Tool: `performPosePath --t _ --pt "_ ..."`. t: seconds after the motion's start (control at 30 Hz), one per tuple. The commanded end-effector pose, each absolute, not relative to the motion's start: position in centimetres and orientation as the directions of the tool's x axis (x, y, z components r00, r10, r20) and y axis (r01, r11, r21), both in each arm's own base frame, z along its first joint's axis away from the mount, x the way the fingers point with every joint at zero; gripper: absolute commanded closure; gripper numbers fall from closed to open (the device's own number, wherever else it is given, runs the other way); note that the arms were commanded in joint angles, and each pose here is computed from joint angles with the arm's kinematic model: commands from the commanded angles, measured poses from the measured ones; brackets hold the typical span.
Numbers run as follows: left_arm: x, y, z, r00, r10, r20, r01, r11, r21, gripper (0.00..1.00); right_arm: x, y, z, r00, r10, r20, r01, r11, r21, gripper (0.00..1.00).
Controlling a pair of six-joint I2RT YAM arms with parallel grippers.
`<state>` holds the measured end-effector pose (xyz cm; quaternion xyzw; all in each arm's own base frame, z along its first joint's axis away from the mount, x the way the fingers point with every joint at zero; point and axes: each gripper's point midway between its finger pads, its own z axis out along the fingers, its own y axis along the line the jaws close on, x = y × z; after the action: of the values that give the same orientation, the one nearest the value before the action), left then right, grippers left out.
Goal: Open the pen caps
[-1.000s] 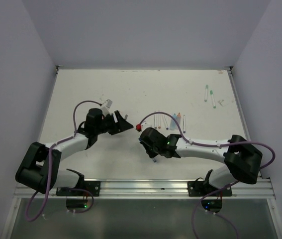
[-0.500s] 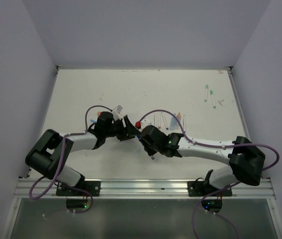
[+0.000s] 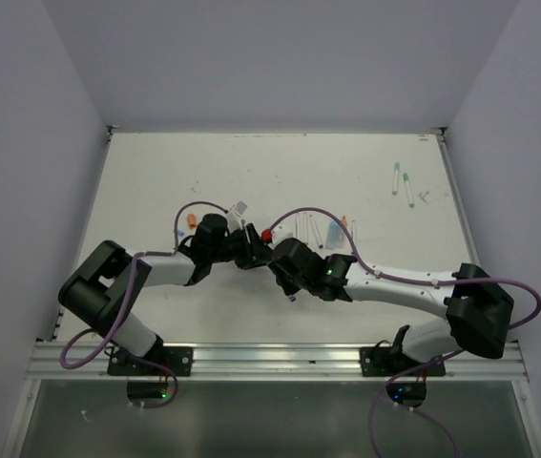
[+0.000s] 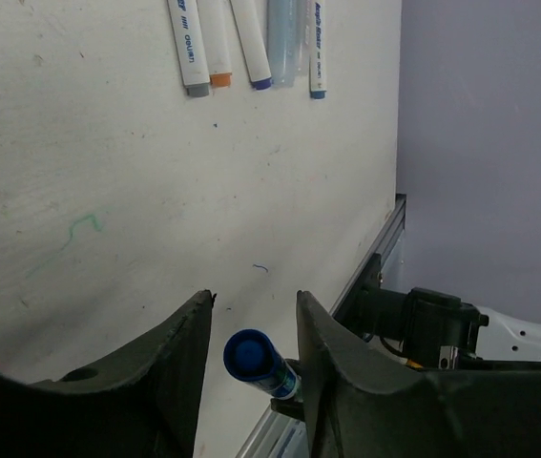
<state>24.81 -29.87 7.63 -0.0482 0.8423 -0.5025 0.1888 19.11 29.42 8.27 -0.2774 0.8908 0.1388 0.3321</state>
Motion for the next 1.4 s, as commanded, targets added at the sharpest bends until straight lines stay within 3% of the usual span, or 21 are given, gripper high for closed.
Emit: performPosePath --t 0.0,0.2,0.4,0.43,0.53,0.63,0.8,0.87,0.9,0.93,1.07,1.13,1.27,1.37 --pt "25.2 -31.2 9.8 -0.918 -0.262 -0.297 0.166 0.425 -0.890 0.59 20.3 29.7 10.0 -0.594 -0.351 -0.724 -0.567 0.821 0.067 1.00" --pt "25.0 -31.3 10.1 -0.917 -0.262 -0.303 0.175 0.418 -0.892 0.73 20.3 29.5 9.9 -0.597 -0.347 -0.724 -0.563 0.823 0.070 1.00" --pt "24.8 -31.1 10.1 -0.916 -0.261 -0.306 0.179 0.418 -0.891 1.00 19.9 29.5 9.6 -0.605 -0.344 -0.718 -0.567 0.819 0.086 1.00" --pt "24.8 -31.2 10.2 -0.915 -0.260 -0.309 0.183 0.415 -0.891 1.00 19.8 29.5 9.6 -0.606 -0.347 -0.716 -0.571 0.817 0.087 0.92" --pt "24.6 -31.3 10.5 -0.915 -0.258 -0.311 0.191 0.402 -0.895 1.00 19.7 29.9 9.7 -0.604 -0.344 -0.719 -0.581 0.807 0.103 0.51" --pt "24.4 -31.5 10.8 -0.917 -0.252 -0.309 0.198 0.384 -0.902 1.00 19.7 30.6 9.9 -0.601 -0.337 -0.725 -0.591 0.798 0.119 0.47" --pt "24.3 -31.6 11.6 -0.916 -0.252 -0.312 0.208 0.366 -0.907 1.00 20.1 30.8 9.3 -0.602 -0.343 -0.721 -0.588 0.802 0.110 0.53" --pt "24.2 -31.6 12.0 -0.914 -0.252 -0.317 0.215 0.359 -0.908 1.00 20.4 30.8 9.0 -0.602 -0.343 -0.721 -0.585 0.804 0.106 0.64" --pt "24.2 -31.6 12.1 -0.914 -0.253 -0.317 0.216 0.357 -0.909 1.00 20.5 30.7 8.6 -0.604 -0.351 -0.715 -0.584 0.806 0.097 0.72" --pt "24.4 -31.7 12.5 -0.912 -0.253 -0.323 0.223 0.355 -0.908 1.00 20.6 30.8 8.5 -0.600 -0.355 -0.717 -0.586 0.805 0.091 1.00" --pt "26.7 -31.3 10.8 -0.919 -0.241 -0.312 0.172 0.467 -0.867 1.00 20.9 29.8 6.8 -0.606 -0.413 -0.679 -0.578 0.816 0.020 1.00" --pt "28.5 -29.9 9.3 -0.916 -0.287 -0.280 0.092 0.529 -0.844 1.00 22.5 28.1 6.7 -0.589 -0.430 -0.685 -0.505 0.857 -0.103 1.00" --pt "31.7 -28.6 9.8 -0.893 -0.401 -0.203 -0.039 0.518 -0.854 1.00 24.3 22.8 7.4 -0.562 -0.496 -0.662 -0.308 0.868 -0.389 1.00" --pt "33.3 -28.4 10.8 -0.880 -0.440 -0.181 -0.065 0.488 -0.870 1.00 24.8 22.5 8.0 -0.539 -0.511 -0.669 -0.313 0.859 -0.404 1.00"
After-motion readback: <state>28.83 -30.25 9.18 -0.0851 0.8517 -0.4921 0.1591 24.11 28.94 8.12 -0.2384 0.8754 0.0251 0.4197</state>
